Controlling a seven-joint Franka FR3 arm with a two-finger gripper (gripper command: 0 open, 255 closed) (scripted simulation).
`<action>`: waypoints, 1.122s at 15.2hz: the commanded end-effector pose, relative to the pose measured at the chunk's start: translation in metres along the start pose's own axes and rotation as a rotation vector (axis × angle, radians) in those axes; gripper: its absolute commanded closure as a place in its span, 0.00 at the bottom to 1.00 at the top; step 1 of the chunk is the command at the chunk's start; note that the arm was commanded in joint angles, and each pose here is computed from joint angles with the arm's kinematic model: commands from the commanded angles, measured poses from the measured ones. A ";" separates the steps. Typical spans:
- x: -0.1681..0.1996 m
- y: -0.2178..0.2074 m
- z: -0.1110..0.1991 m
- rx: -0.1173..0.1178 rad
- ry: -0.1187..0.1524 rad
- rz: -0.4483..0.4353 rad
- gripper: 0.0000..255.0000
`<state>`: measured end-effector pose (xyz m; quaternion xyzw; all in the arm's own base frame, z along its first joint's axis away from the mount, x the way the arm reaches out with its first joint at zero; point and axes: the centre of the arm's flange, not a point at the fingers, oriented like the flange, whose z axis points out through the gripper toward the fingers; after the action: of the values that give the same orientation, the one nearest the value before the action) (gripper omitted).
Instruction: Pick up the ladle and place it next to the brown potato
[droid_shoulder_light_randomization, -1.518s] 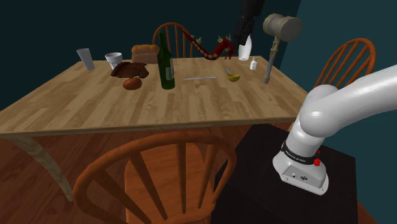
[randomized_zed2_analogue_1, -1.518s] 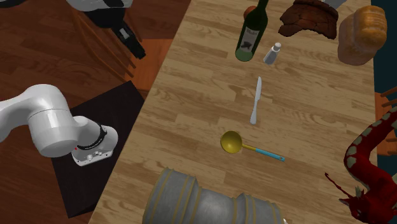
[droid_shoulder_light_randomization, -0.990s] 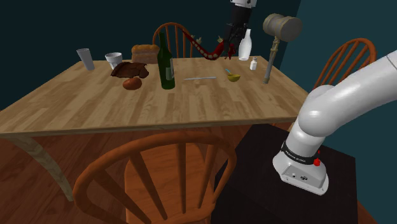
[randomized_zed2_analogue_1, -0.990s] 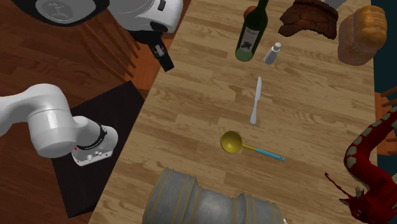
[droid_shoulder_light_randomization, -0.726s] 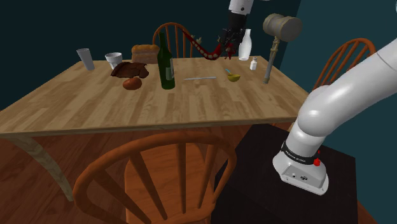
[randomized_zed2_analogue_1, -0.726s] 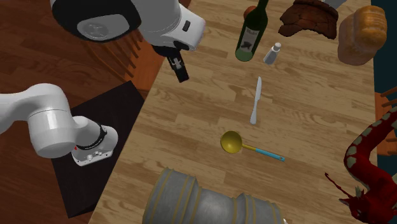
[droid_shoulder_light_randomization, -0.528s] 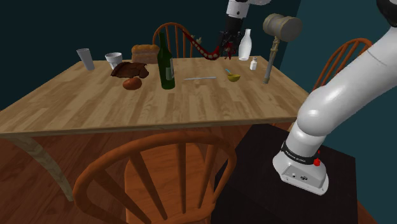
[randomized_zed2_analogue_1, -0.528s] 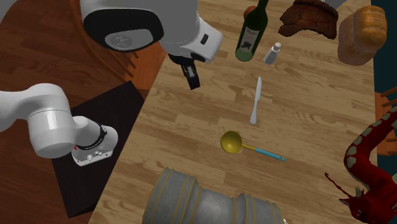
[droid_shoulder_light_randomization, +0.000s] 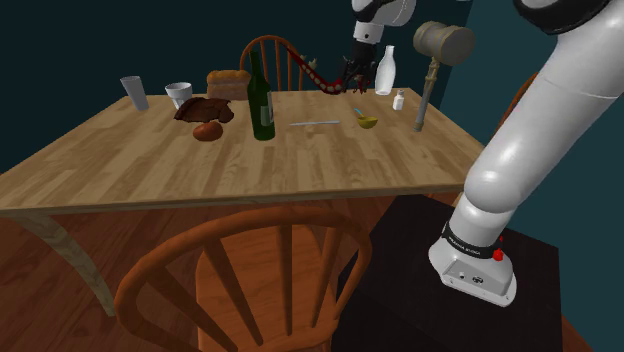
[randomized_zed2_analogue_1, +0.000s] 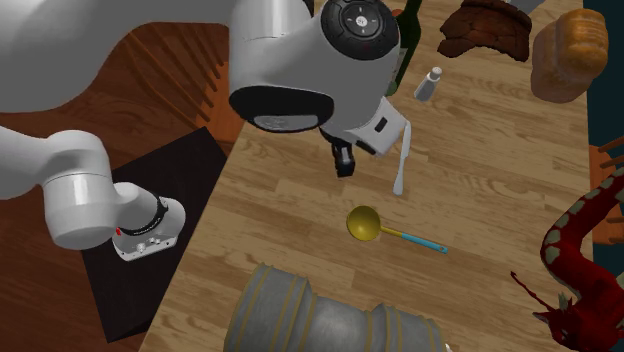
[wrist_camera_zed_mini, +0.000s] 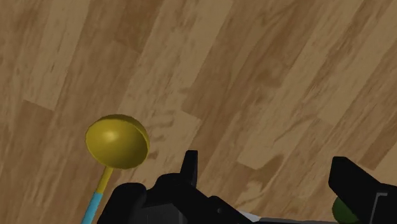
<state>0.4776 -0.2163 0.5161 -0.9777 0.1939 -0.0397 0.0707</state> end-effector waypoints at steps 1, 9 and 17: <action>0.015 0.018 0.014 0.003 -0.006 0.050 0.00; 0.071 0.097 0.063 0.015 -0.028 0.242 0.00; 0.109 0.185 0.115 0.027 -0.050 0.435 0.00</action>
<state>0.5224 -0.4027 0.3901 -0.9175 0.3865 -0.0039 0.0940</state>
